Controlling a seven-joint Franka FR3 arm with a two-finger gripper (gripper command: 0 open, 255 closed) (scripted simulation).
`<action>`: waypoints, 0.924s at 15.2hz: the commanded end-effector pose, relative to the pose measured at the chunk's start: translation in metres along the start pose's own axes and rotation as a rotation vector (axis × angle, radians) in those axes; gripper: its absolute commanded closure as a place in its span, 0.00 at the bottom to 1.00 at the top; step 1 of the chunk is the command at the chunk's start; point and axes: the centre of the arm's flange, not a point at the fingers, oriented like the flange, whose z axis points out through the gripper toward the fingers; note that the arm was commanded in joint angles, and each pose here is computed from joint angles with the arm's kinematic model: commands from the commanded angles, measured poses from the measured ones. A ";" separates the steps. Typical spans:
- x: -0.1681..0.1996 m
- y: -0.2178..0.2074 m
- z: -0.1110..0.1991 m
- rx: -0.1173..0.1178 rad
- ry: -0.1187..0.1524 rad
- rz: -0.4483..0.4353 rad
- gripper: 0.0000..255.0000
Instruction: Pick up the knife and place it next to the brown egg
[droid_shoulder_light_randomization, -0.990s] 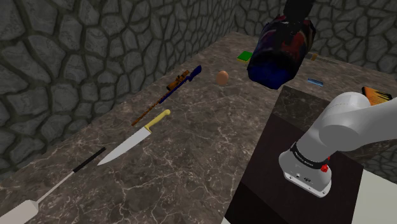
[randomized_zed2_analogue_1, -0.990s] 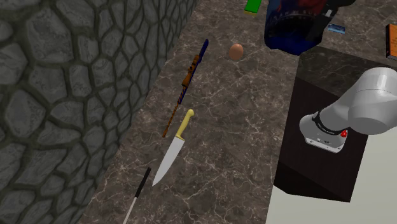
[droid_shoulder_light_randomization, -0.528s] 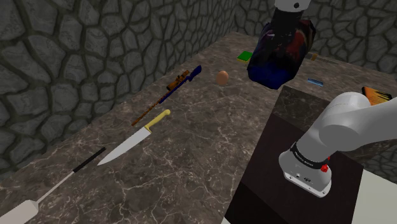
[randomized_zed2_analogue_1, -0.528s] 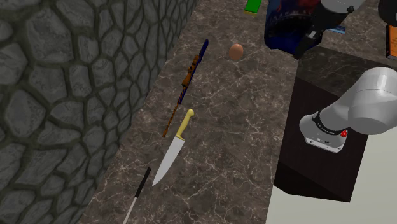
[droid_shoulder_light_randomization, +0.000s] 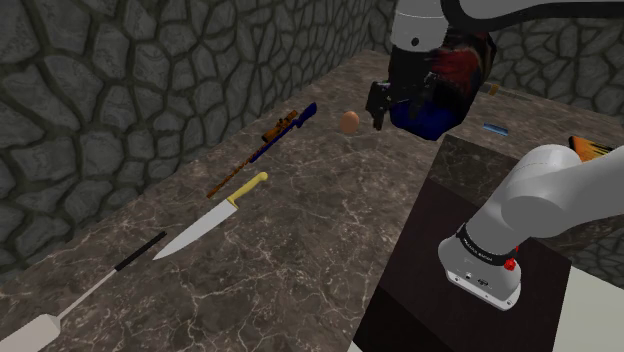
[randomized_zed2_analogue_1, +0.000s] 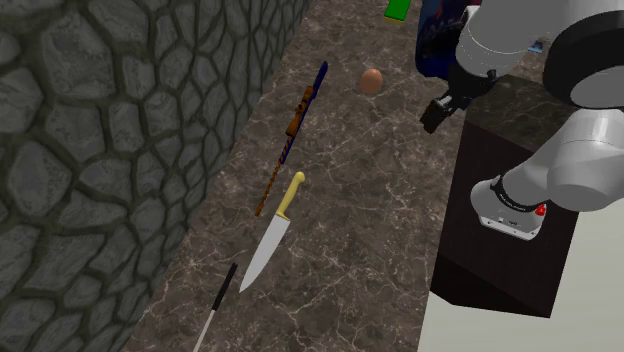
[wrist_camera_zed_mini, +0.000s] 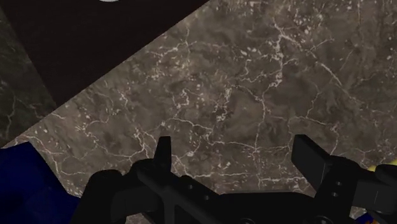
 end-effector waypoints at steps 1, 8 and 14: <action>0.000 -0.024 0.009 0.006 -0.011 0.058 0.00; 0.007 -0.107 0.040 0.025 -0.046 0.245 0.00; 0.024 -0.177 0.066 0.040 -0.076 0.404 0.00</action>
